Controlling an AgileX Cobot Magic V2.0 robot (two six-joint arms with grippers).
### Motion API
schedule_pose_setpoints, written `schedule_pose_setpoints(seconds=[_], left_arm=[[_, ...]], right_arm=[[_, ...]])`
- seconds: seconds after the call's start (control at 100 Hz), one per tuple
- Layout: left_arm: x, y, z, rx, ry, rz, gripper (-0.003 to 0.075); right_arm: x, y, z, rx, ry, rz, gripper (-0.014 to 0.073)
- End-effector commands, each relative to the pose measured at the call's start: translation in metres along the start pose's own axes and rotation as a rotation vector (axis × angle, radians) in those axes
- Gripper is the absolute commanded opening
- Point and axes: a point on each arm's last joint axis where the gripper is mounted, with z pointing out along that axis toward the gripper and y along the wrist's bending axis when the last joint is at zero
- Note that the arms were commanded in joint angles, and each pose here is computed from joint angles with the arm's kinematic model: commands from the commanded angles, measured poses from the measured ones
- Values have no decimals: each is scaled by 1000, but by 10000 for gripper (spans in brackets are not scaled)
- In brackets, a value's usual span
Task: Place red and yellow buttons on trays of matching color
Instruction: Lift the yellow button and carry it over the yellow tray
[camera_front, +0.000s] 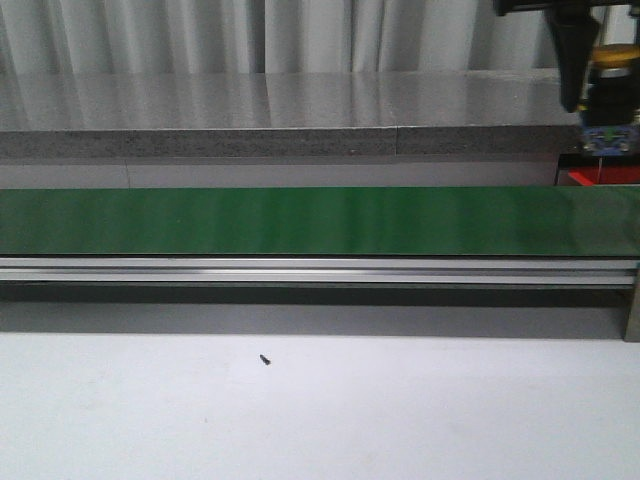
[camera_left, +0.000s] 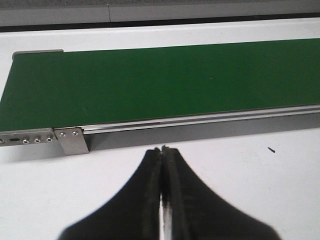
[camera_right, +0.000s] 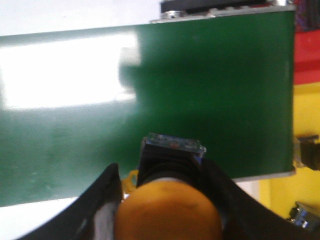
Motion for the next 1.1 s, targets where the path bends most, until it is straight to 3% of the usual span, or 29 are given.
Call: schedule_pose_setpoints(seconds=[0.0,0.76,1.09], left_arm=[[-13,-1,-4,4,-93,-7,-20],[-13,-1,-4,4,-93,-7,-20],[-13,-1,-4,4,-93,-7,-20]], right_arm=[[3,-28,-31,-2,-116,37,183],[13,-186,-43,171,-179,355,183],[7,-213,-3,144,-95,375,183]])
